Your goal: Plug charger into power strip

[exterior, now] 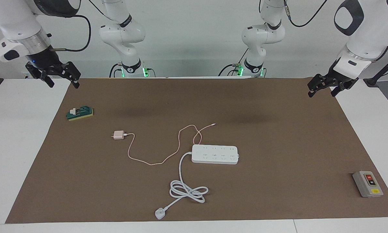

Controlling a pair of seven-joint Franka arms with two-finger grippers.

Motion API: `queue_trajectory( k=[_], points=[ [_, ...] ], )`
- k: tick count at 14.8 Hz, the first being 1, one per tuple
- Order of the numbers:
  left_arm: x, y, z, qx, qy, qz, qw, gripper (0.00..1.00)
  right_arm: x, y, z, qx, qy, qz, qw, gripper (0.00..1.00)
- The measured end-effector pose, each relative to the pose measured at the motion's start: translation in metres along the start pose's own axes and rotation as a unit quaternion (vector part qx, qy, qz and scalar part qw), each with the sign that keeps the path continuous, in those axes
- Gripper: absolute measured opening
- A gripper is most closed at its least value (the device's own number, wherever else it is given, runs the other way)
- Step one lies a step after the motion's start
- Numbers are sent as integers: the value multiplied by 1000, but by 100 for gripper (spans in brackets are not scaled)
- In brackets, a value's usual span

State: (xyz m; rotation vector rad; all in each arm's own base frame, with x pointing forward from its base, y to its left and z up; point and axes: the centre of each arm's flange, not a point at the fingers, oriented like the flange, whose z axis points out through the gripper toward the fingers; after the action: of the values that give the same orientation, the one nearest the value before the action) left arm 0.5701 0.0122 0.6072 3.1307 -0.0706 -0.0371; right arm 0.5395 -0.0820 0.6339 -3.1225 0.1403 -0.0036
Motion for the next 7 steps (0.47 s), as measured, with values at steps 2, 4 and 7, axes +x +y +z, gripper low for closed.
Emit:
queue_trajectory(
  k=[2, 4, 7],
  points=[
    [0, 0, 0, 0, 0, 0, 1000, 100, 0, 0, 0, 0, 0, 0, 1000, 100],
    [0, 0, 0, 0, 0, 0, 1000, 100, 0, 0, 0, 0, 0, 0, 1000, 100],
    [0, 0, -2, 0, 2, 0, 1000, 100, -1, -2, 1, 0, -4, -2, 1000, 100]
  ],
)
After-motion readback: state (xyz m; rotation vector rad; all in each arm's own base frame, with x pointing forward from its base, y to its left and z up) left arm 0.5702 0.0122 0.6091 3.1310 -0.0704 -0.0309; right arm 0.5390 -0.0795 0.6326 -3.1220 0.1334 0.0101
